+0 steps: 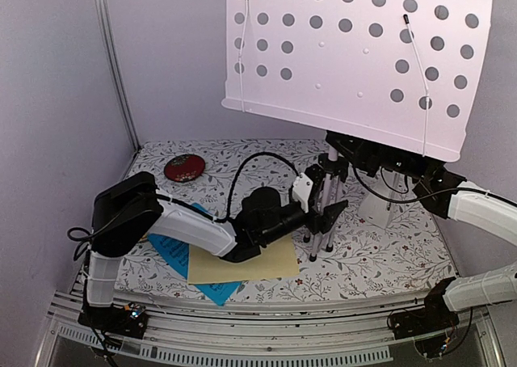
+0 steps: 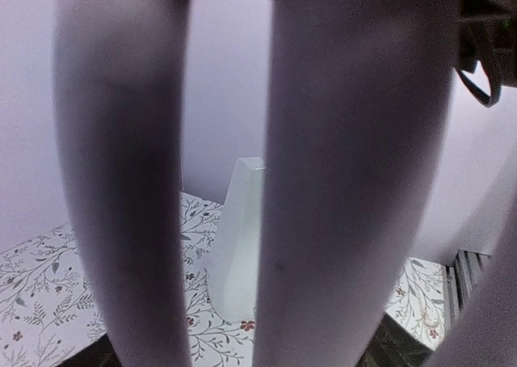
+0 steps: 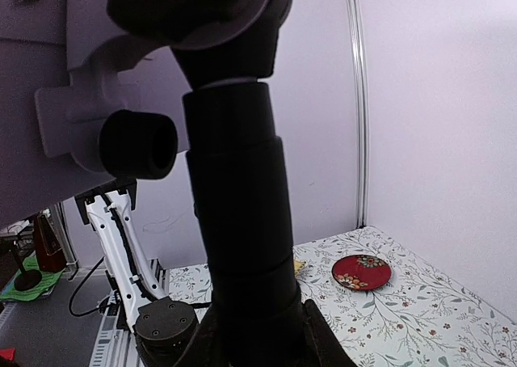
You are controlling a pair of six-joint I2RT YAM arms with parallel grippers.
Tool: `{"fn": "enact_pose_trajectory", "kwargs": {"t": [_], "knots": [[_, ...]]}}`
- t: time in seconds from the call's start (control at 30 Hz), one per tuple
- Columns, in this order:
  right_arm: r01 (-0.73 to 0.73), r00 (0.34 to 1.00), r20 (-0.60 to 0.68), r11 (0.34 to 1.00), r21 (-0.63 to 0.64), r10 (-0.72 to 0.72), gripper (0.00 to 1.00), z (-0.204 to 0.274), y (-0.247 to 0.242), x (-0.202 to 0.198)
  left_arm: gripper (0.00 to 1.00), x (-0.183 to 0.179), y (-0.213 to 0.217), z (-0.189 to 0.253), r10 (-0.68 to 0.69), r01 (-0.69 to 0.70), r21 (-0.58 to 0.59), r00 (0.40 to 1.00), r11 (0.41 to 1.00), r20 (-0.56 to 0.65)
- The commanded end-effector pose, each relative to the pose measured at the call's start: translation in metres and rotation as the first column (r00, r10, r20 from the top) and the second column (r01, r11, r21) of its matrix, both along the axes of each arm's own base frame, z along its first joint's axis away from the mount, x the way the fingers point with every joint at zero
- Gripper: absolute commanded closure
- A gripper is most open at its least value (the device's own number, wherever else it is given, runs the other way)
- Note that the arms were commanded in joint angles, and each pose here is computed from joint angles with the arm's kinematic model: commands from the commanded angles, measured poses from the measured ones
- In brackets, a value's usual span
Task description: Pack up the instrument practice props
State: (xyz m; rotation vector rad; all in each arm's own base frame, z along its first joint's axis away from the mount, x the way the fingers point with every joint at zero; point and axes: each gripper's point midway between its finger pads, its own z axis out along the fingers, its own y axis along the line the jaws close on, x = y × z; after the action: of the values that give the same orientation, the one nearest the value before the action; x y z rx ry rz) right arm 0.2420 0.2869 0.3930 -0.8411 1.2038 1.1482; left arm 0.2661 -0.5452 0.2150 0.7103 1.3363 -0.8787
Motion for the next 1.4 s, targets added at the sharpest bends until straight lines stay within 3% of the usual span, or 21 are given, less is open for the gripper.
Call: {"fn": "enact_pose_trajectory", "kwargs": {"t": [0.0, 0.3, 0.43, 0.67, 0.73, 1.07, 1.37], "knots": [[0.015, 0.999, 0.049, 0.996, 0.086, -0.02, 0.99, 0.033, -0.011, -0.012, 0.29, 0.009, -0.006, 0.008, 0.017, -0.016, -0.025, 0.999, 1.0, 0.049], [0.076, 0.995, 0.051, 0.992, 0.102, -0.082, 0.99, 0.042, -0.018, -0.008, 0.62, 0.011, -0.004, 0.017, 0.031, -0.027, -0.066, 0.998, 0.997, 0.051], [0.149, 0.987, 0.041, 0.979, 0.136, -0.156, 0.99, 0.061, -0.029, -0.004, 0.79, 0.004, 0.004, 0.035, 0.02, -0.013, -0.094, 0.997, 0.995, 0.07], [0.353, 0.935, -0.005, 0.926, 0.136, -0.355, 0.99, 0.086, -0.049, 0.027, 0.99, -0.022, 0.02, 0.083, -0.037, 0.05, -0.119, 0.993, 0.992, 0.115], [0.414, 0.91, -0.033, 0.901, 0.128, -0.413, 0.99, 0.084, -0.059, 0.042, 1.0, -0.031, 0.03, 0.108, -0.055, 0.074, -0.14, 0.99, 0.987, 0.133], [0.504, 0.854, -0.195, 0.86, 0.082, -0.482, 0.98, 0.038, -0.075, 0.099, 1.0, -0.054, 0.063, 0.143, -0.107, 0.113, -0.116, 0.993, 0.987, 0.056], [0.52, 0.822, -0.292, 0.854, 0.033, -0.489, 0.82, -0.019, -0.07, 0.129, 1.0, -0.059, 0.101, 0.139, -0.111, 0.096, -0.118, 0.985, 0.988, -0.134]]}}
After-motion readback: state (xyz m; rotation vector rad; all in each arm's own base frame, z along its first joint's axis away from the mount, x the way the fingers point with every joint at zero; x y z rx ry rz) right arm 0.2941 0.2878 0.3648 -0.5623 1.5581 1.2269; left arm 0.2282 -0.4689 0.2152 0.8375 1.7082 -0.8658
